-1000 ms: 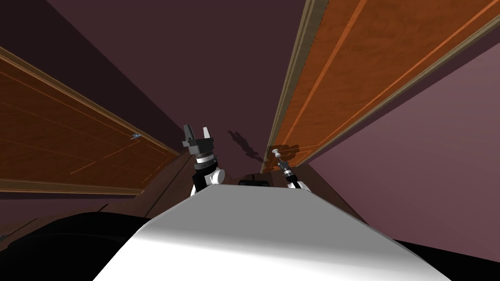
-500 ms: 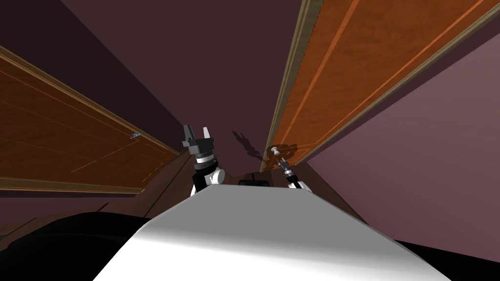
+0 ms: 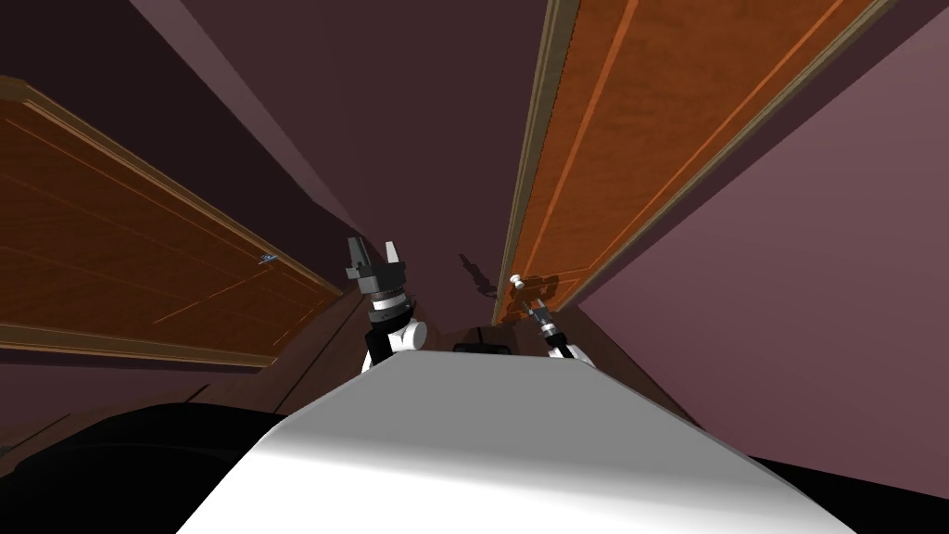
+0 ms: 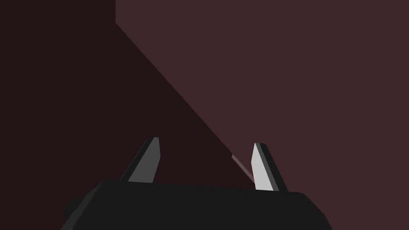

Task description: Pull the door open

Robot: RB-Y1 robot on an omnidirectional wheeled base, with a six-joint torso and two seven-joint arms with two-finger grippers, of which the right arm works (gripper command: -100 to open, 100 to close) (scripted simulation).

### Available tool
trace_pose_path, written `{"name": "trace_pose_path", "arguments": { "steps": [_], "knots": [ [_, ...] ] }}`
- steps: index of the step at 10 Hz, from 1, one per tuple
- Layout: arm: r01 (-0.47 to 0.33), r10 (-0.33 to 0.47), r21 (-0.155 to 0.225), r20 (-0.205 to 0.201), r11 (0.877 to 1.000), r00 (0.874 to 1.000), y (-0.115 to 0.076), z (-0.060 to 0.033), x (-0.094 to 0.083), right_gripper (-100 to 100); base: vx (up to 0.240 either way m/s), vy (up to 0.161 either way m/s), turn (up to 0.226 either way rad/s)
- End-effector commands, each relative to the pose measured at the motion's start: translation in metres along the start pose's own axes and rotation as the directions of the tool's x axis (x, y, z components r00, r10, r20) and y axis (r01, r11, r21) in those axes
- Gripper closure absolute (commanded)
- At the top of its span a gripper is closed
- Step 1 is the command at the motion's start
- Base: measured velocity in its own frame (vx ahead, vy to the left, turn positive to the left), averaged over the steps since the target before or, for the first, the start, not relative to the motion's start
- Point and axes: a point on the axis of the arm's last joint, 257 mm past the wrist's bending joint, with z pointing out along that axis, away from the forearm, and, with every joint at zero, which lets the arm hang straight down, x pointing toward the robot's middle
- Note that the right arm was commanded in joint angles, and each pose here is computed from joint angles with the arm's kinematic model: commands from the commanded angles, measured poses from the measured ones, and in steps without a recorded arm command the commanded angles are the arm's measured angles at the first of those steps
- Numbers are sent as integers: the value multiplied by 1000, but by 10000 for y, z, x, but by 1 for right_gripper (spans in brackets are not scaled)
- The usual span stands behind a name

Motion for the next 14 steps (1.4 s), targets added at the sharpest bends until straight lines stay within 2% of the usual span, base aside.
{"name": "trace_pose_path", "arguments": {
  "steps": [1,5,7,8,13,14],
  "knots": [
    [1,-1,3,2,1000,1000,12,24,-3,-100,191,26,1],
    [1,-1,12,7,1000,1000,46,91,-6,-100,207,21,17],
    [1,-1,12,7,1000,1000,46,95,-10,-100,127,-3,30],
    [1,-1,12,7,1000,1000,46,95,-10,100,-8,0,4],
    [1,-1,12,7,1000,1000,46,95,-10,100,-14,0,-1],
    [-35,35,17,1,999,999,43,83,17,100,-14,-11,42]
  ]
}}
